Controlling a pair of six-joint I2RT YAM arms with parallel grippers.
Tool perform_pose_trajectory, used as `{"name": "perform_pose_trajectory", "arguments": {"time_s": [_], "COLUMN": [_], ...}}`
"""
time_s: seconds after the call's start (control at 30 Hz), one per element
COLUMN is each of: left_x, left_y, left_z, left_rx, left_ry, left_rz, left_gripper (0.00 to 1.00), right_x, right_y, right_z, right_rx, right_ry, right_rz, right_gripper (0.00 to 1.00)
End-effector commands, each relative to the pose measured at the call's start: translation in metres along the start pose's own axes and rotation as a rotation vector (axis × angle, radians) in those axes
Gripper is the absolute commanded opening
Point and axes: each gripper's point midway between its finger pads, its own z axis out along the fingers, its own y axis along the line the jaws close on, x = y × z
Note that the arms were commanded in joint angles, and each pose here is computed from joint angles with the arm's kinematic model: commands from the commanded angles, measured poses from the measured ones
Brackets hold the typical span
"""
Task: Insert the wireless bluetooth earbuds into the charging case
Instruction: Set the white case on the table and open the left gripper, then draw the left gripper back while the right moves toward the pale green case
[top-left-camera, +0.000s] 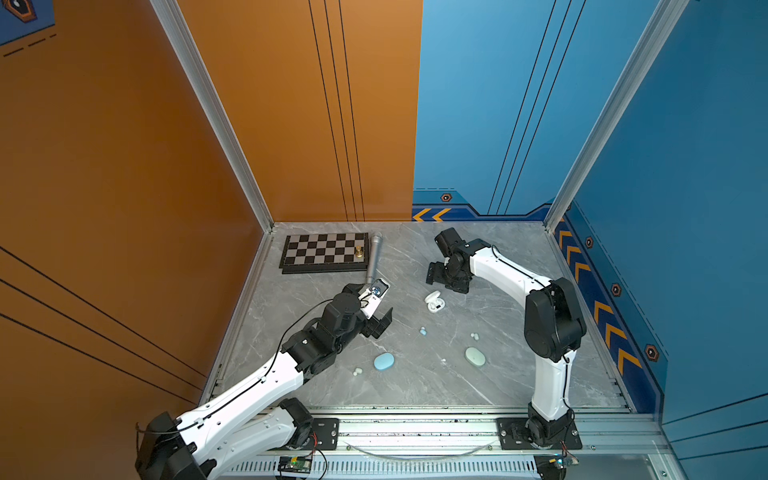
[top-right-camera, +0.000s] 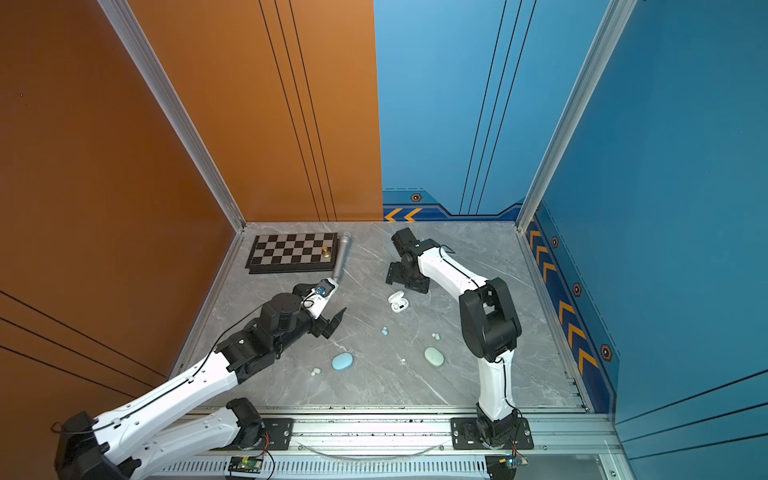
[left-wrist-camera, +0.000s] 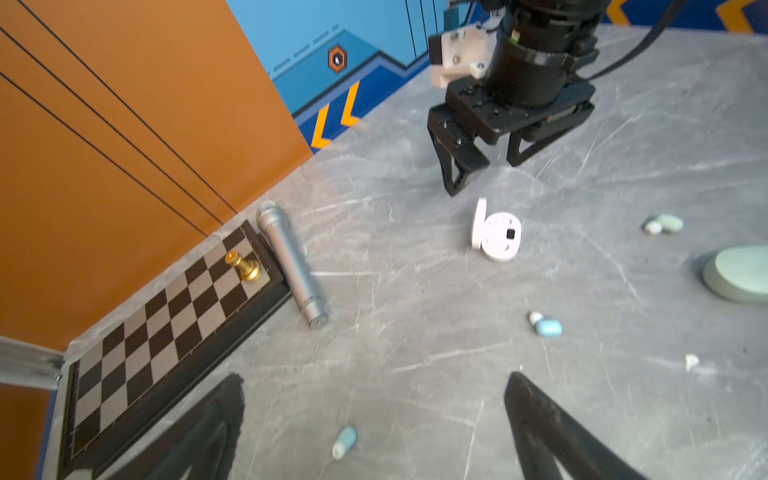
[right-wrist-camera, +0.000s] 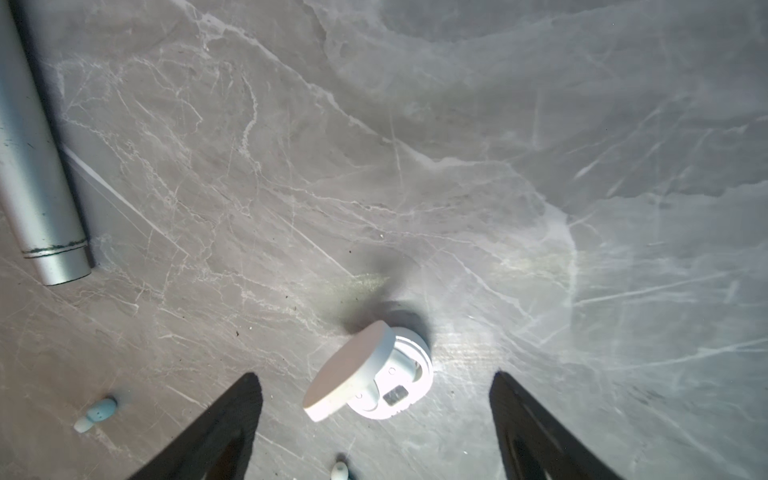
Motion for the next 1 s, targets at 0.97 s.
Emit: {"name": "perform_pose_trajectory", "arguments": {"time_s": [0.97], "left_x": [0.001], "left_y": [-0.005], "left_z": [-0.01], "left_rx": [0.138], "left_ry": [0.03], "left_rz": [-0.044], "left_gripper": [0.98], "right_x": [0.091], "right_y": [-0.017], "right_z": [-0.054], "right_rx": [-0.1], "right_ry": [0.137], "right_rz": [-0.251], "right_gripper": [0.77]}}
